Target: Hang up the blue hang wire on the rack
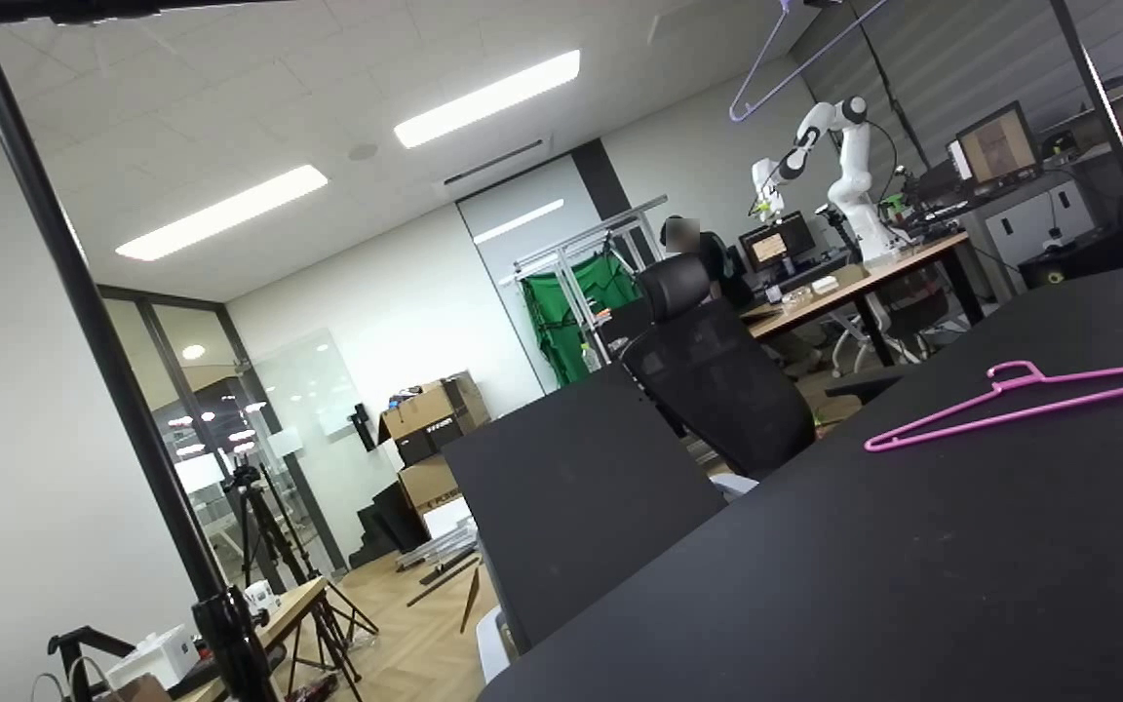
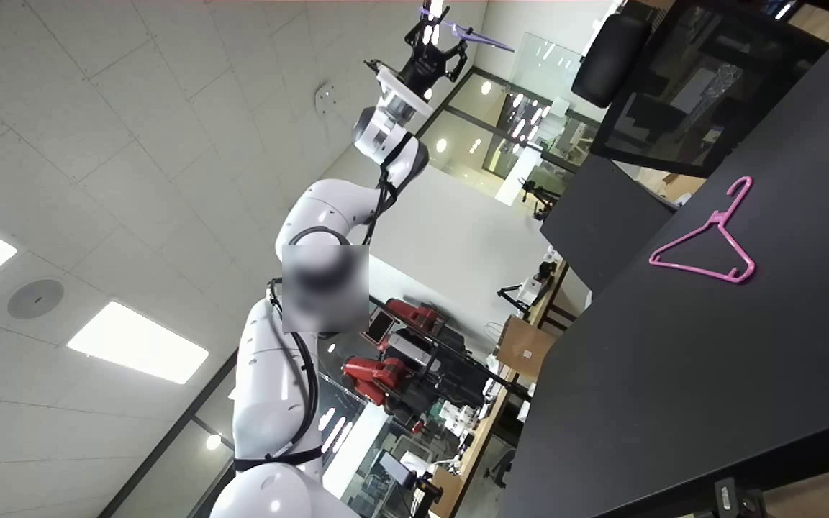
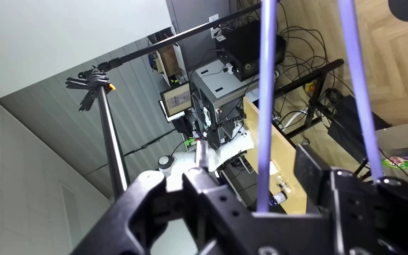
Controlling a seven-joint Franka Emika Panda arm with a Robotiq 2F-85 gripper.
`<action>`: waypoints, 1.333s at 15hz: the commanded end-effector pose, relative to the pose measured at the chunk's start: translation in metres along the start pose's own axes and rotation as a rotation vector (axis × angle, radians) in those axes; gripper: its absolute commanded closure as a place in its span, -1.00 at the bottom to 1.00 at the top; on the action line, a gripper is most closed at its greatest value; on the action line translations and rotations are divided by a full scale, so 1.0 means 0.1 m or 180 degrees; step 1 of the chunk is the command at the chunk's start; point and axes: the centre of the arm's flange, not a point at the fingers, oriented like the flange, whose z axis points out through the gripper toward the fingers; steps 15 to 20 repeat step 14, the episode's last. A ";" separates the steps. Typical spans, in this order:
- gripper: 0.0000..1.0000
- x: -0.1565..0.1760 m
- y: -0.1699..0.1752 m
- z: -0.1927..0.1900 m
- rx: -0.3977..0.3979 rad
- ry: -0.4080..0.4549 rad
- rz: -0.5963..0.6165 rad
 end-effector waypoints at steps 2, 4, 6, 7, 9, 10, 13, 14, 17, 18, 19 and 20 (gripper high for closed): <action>-0.97 0.18 0.27 -0.19 0.0316 0.0129 -0.0131; -1.00 0.15 0.33 -0.32 0.0542 0.0234 -0.0252; -1.00 0.10 0.39 -0.45 0.0770 0.0346 -0.0368; -1.00 0.08 0.42 -0.50 0.0875 0.0397 -0.0426; -1.00 -0.01 0.52 -0.60 0.1006 0.0445 -0.0523; -1.00 -0.06 0.56 -0.63 0.1038 0.0418 -0.0578; -1.00 0.10 0.51 -0.60 0.0960 0.0443 -0.0535; -1.00 0.09 0.52 -0.60 0.0968 0.0445 -0.0546; -1.00 0.09 0.52 -0.60 0.0968 0.0445 -0.0546; -1.00 0.09 0.52 -0.60 0.0968 0.0445 -0.0546; -1.00 0.09 0.52 -0.60 0.0968 0.0445 -0.0546; -1.00 0.09 0.52 -0.60 0.0968 0.0445 -0.0546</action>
